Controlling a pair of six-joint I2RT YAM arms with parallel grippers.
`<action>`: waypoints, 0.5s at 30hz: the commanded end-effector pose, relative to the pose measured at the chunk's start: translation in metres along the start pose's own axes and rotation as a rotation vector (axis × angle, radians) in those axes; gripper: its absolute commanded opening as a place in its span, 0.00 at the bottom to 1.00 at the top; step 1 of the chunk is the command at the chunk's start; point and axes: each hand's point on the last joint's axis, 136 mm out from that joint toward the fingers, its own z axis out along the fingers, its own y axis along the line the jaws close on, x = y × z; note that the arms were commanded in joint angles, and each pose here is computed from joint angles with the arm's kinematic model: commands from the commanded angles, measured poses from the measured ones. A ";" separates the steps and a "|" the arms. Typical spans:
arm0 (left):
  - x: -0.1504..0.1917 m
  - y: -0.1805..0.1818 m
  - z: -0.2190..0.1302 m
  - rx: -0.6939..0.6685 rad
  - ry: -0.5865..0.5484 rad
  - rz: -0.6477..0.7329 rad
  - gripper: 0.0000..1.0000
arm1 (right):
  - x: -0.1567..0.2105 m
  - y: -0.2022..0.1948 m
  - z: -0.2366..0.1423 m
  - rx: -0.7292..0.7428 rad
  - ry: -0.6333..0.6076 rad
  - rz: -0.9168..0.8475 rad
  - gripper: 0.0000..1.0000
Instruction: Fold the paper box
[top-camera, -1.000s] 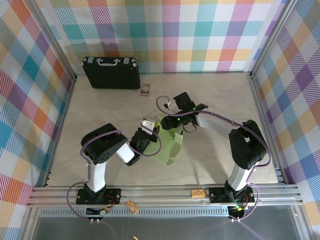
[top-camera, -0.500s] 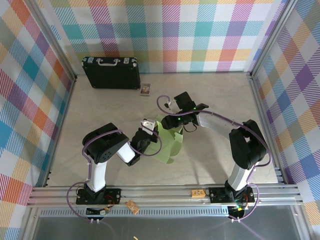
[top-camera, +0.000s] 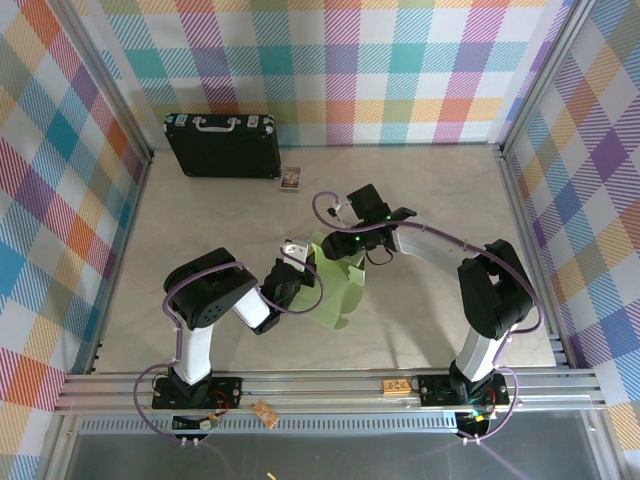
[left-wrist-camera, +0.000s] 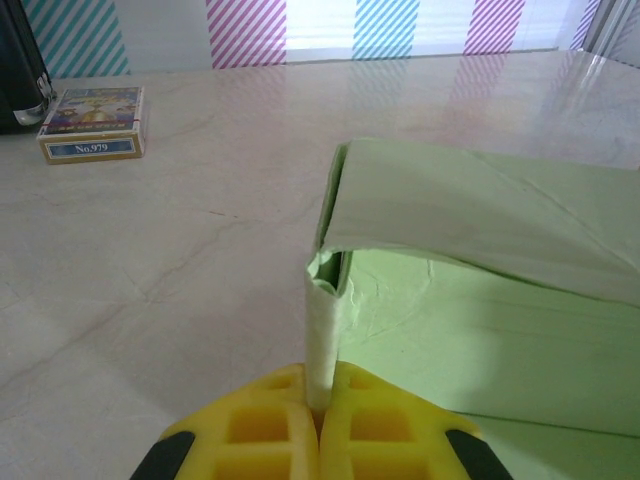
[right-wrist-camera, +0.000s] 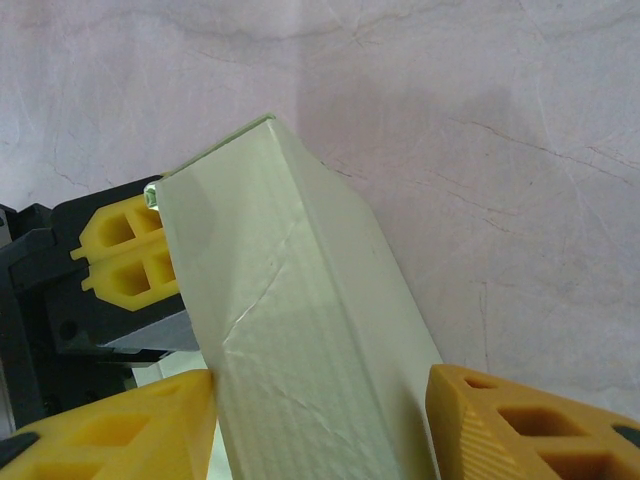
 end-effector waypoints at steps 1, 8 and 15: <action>-0.006 0.004 -0.004 -0.024 -0.011 -0.046 0.00 | 0.014 0.001 0.005 -0.011 0.046 0.023 0.57; -0.001 0.010 -0.005 -0.058 0.002 -0.031 0.02 | 0.015 0.000 0.007 -0.007 0.048 0.024 0.57; 0.000 0.008 -0.005 -0.049 0.018 -0.019 0.14 | 0.016 -0.001 0.009 -0.005 0.053 0.026 0.57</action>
